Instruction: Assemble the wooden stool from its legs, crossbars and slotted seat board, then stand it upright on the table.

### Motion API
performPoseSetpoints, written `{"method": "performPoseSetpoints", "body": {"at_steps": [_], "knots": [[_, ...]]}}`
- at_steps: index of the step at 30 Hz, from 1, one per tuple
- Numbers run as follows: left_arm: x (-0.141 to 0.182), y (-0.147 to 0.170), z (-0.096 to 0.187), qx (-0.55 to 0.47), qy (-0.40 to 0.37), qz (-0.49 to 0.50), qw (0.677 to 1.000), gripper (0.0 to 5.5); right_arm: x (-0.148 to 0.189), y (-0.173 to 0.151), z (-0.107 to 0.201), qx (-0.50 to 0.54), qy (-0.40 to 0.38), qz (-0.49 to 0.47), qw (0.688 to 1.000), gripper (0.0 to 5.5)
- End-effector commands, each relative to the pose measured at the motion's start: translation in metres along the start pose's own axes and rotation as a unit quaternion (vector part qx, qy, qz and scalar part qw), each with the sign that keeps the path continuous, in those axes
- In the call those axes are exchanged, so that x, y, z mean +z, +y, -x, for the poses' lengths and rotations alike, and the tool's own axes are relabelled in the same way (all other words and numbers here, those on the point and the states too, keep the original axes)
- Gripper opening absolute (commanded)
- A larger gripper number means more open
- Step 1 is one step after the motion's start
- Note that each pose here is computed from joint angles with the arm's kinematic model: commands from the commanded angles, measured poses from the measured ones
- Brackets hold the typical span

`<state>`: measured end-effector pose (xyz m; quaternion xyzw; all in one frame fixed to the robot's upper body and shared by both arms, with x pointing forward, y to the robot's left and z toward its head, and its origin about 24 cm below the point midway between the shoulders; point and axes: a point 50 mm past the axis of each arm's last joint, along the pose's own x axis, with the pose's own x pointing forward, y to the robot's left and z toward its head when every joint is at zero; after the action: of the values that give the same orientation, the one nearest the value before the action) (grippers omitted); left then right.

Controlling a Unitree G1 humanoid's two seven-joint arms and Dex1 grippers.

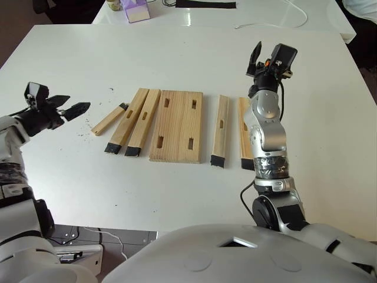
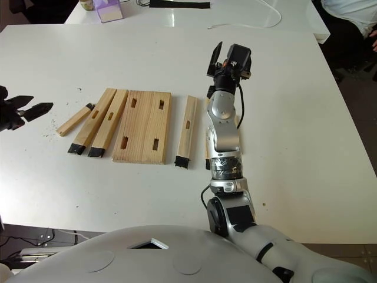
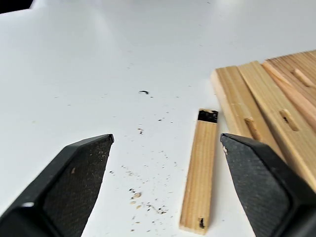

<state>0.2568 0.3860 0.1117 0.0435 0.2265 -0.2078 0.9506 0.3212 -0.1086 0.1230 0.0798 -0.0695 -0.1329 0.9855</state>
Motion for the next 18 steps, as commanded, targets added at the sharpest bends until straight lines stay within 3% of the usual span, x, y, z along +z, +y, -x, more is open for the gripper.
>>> {"method": "performPoseSetpoints", "body": {"at_steps": [1,12,18], "knots": [[0.002,-0.003,-0.003,-0.042,0.021,-0.028,0.999,4.03,0.003,-0.009,-0.002,-0.020,-0.011,-0.001,1.000,3.81],[-0.034,-0.020,-0.025,-0.078,0.094,-0.112,0.986,4.03,0.005,-0.011,-0.007,-0.024,-0.015,0.008,1.000,3.81],[-0.033,-0.012,-0.026,-0.052,0.097,-0.129,0.986,4.03,0.003,-0.015,-0.006,-0.029,-0.014,0.013,0.999,3.81]]}}
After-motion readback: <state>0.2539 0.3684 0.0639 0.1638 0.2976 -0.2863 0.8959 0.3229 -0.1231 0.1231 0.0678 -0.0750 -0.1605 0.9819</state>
